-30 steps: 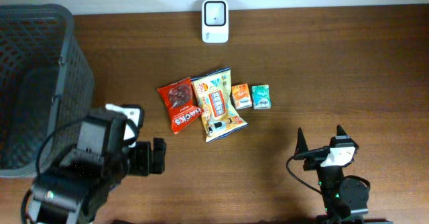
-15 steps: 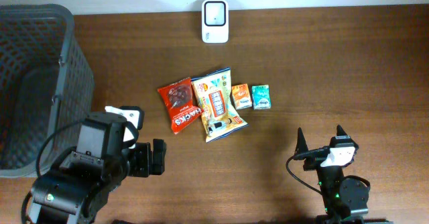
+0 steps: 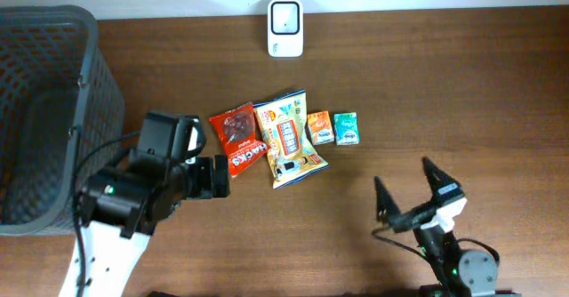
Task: Scan the item barcode
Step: 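Reach the right gripper to the red candy bag and grasp it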
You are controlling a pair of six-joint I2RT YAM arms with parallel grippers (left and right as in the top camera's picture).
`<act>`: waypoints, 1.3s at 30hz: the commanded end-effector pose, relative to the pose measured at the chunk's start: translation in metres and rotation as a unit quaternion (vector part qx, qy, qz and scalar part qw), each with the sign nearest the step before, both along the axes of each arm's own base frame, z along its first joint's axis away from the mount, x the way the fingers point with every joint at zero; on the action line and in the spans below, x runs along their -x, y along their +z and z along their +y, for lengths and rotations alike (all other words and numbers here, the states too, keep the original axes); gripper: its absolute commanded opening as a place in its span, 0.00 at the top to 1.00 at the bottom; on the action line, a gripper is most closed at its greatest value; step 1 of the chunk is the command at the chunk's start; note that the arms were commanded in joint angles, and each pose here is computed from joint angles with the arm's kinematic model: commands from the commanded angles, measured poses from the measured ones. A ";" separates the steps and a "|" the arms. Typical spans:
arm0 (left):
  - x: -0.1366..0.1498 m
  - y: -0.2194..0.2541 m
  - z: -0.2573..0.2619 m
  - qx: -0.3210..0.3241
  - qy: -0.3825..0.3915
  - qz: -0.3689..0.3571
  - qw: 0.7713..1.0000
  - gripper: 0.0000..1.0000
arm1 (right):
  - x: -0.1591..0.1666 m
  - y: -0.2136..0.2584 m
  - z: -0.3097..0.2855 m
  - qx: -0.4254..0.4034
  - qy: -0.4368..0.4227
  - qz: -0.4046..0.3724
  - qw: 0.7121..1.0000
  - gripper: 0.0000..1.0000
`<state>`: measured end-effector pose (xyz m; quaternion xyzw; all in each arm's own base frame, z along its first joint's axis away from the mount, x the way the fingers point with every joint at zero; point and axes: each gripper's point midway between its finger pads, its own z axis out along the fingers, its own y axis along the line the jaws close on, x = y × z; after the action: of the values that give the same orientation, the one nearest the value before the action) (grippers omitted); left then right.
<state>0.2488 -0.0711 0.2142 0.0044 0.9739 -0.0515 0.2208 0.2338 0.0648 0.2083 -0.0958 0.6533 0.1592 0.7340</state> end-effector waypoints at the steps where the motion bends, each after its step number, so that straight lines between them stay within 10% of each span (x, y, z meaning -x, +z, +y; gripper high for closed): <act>1: -0.004 -0.012 0.001 -0.011 0.008 0.022 1.000 0.01 | 0.037 0.041 0.046 -0.001 0.158 -0.090 0.983 0.01; 5: -0.010 -0.012 0.003 -0.006 0.027 0.019 0.999 0.01 | 0.053 0.097 0.044 0.010 0.153 -0.116 0.981 0.01; 11: 0.002 0.030 0.050 0.037 0.148 -0.061 0.986 0.01 | 0.033 0.114 0.046 0.092 0.154 0.080 0.981 0.01; 19: 0.035 0.058 0.071 0.048 0.186 -0.122 0.974 0.01 | 0.018 0.118 0.109 -0.033 0.426 0.236 0.873 0.02; 25: 0.038 0.056 0.072 0.045 0.186 -0.113 0.975 0.01 | -0.034 0.079 0.077 -0.123 0.223 0.381 0.889 0.01; 30: 0.038 0.056 0.072 0.045 0.186 -0.113 0.975 0.01 | -0.039 0.046 0.032 -0.056 0.059 0.526 0.847 0.01; 39: 0.038 0.056 0.072 0.045 0.186 -0.113 0.975 0.01 | -0.081 0.050 0.098 -0.062 0.196 0.509 0.836 0.01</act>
<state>0.2109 -0.0017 0.2679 -0.1719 0.9258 -0.0535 0.3325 0.3100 0.1335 0.2623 -0.0380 0.8984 0.3444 0.2700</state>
